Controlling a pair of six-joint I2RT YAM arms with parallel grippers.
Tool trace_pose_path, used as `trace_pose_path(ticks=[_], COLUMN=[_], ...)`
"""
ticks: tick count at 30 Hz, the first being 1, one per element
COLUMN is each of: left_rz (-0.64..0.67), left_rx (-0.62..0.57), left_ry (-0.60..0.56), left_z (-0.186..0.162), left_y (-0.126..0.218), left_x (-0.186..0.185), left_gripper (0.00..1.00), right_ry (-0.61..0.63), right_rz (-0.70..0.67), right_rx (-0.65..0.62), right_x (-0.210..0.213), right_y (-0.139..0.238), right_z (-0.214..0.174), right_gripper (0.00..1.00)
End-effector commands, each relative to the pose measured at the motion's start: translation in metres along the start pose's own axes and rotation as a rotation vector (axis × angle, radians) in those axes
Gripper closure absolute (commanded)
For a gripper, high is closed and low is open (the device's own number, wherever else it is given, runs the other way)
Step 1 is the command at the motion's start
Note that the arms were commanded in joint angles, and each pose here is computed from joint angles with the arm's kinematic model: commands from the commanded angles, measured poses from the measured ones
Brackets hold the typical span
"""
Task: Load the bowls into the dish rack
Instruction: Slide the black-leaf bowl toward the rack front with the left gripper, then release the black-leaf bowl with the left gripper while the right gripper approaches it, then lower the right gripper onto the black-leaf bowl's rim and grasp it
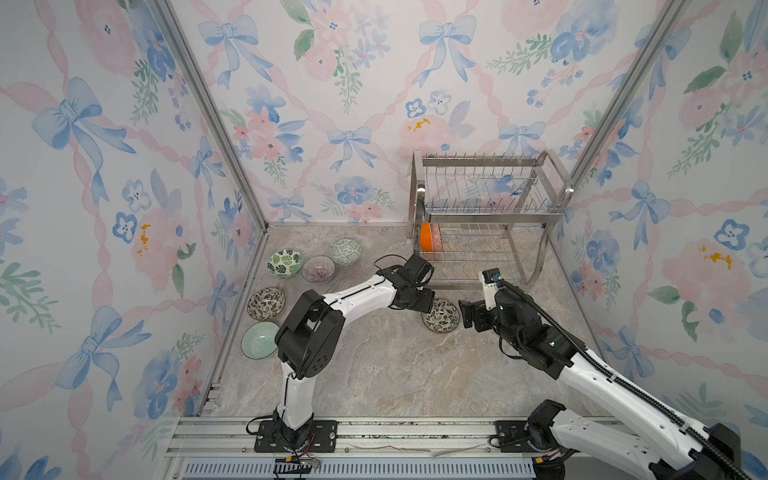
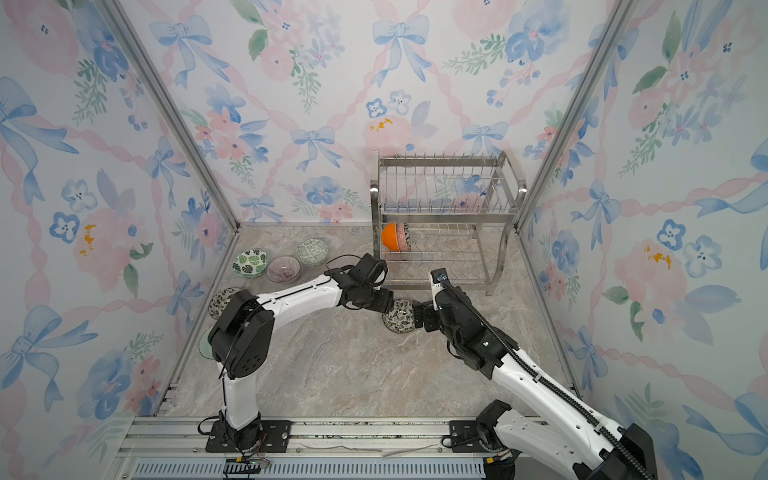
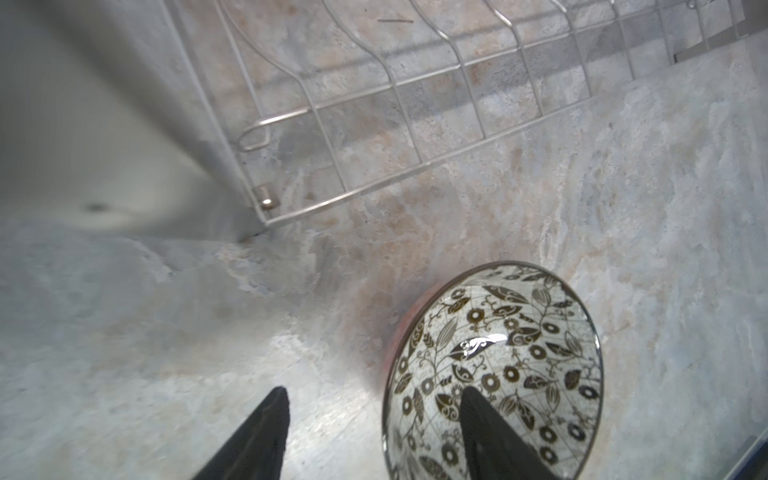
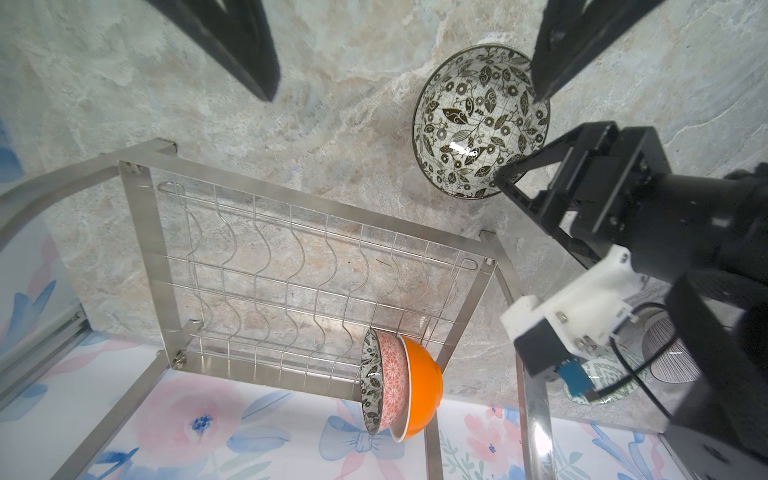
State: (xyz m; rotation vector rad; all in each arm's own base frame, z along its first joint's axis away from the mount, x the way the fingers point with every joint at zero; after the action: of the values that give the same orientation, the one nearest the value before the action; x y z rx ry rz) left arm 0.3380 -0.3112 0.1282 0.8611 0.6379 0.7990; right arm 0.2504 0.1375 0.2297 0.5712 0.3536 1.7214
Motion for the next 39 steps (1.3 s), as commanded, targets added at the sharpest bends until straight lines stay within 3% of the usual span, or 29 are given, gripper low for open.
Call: trace_pose_path(ticks=[1,7,14,26,31,34,39], left_rz=[0.054,0.188,0.405,0.354,0.315,0.211,0.128], left_rx=[-0.052,-0.160,-0.270,-0.222,-0.191,-0.212,-0.245], left_ry=[0.017,0.022,0.071,0.126,0.160,0.178,0.237], left_z=[0.001,0.000,-0.010,-0.061,-0.084,-0.091,-0.097], left_y=[0.033,0.083,0.133,0.134,0.128,0.126,0.126], left_x=[0.021,0.048,0.078,0.093,0.097,0.092,0.094], left_gripper=[0.03,0.02,0.02,0.02,0.02,0.02,0.02], right_ry=[0.007,0.053,0.194,0.286,0.278,0.280,0.190], right_rz=[-0.003,-0.007,-0.047,-0.161,-0.153,-0.145,-0.117], right_rx=[0.042,0.057,0.074,0.098,0.183,0.244,0.374], right_x=[0.000,0.016,0.049,0.090,0.106,0.115,0.119], right_y=[0.000,-0.006,-0.017,-0.037,-0.055,-0.070,-0.101], right_z=[-0.008,-0.015,-0.024,-0.030,-0.044,-0.056,-0.080], right_gripper=[0.04,0.04,0.04,0.04,0.04,0.04,0.03])
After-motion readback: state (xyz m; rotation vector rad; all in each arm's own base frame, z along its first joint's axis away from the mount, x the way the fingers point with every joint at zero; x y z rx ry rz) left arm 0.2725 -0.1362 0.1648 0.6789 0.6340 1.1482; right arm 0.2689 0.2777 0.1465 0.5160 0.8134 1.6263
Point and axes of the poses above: each gripper's point midway between its finger pads, its own y axis back along the fingers, its own x axis along the line the jaws close on, z = x × y, the point moved 4 cm from there along y, back along the fingers, and after that the axes turned 13 degrees about -y, right-handed, at the moved point
